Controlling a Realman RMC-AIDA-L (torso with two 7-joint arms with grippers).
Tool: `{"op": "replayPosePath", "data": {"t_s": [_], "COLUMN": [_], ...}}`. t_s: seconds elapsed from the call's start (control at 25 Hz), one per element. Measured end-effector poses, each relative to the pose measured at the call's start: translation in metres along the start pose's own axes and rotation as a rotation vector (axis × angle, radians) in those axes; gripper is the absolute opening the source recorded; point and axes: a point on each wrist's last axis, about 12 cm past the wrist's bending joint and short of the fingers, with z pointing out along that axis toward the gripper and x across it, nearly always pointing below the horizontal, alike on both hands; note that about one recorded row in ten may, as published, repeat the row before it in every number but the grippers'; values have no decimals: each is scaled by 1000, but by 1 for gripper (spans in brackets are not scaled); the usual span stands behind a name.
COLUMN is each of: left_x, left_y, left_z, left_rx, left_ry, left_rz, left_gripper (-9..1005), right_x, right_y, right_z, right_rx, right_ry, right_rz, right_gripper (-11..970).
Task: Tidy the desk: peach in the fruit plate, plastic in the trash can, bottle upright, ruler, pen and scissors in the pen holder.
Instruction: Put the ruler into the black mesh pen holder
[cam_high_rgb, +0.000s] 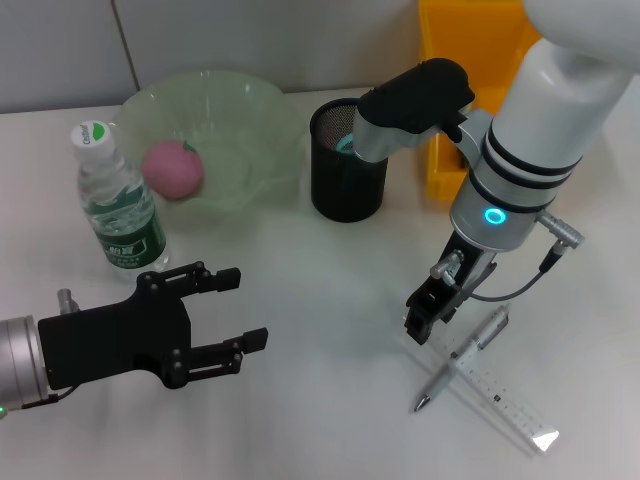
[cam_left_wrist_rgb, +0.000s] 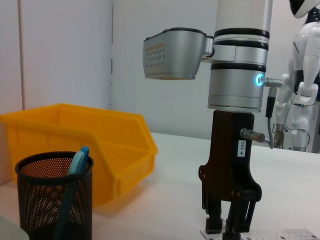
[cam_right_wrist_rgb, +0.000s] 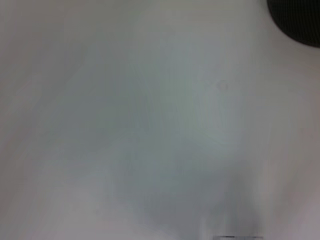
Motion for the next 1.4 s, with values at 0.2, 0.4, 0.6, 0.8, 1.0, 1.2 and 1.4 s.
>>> {"op": "replayPosePath", "data": {"t_s": [0.2,0.4,0.6,0.8,1.0,1.2,1.4], "left_x": [-1,-2,-2,-3,-2,-1,-1], "left_y": [0,2,1,2,1,0,-1], "left_z": [1,1,1,-1,-2,-1,-1], "left_rx": [2,0,-1,-11,-11,-9,-8], "left_ry": [-1,-2,-3,-10,-10,-13,-14], "left_rz": [1,6,5,5,0,-3,-5], "left_gripper": [756,756,756,756,755,755,755], "right_x": [0,-2,-2,-2,-1,0,2], "right_y": [0,1,-1,-7,-15,-24,-31], "right_z": [0,-4,-12,-25,-44,-74,-116], "right_rx": [0,2,-9,-34,-53,-46,16], "right_ry": [-1,-16,-43,-94,-174,-291,-463], "right_rz": [-2,-18,-23,-26,-35,-39,-58], "right_gripper": [375,376,376,375,375,375,376]}}
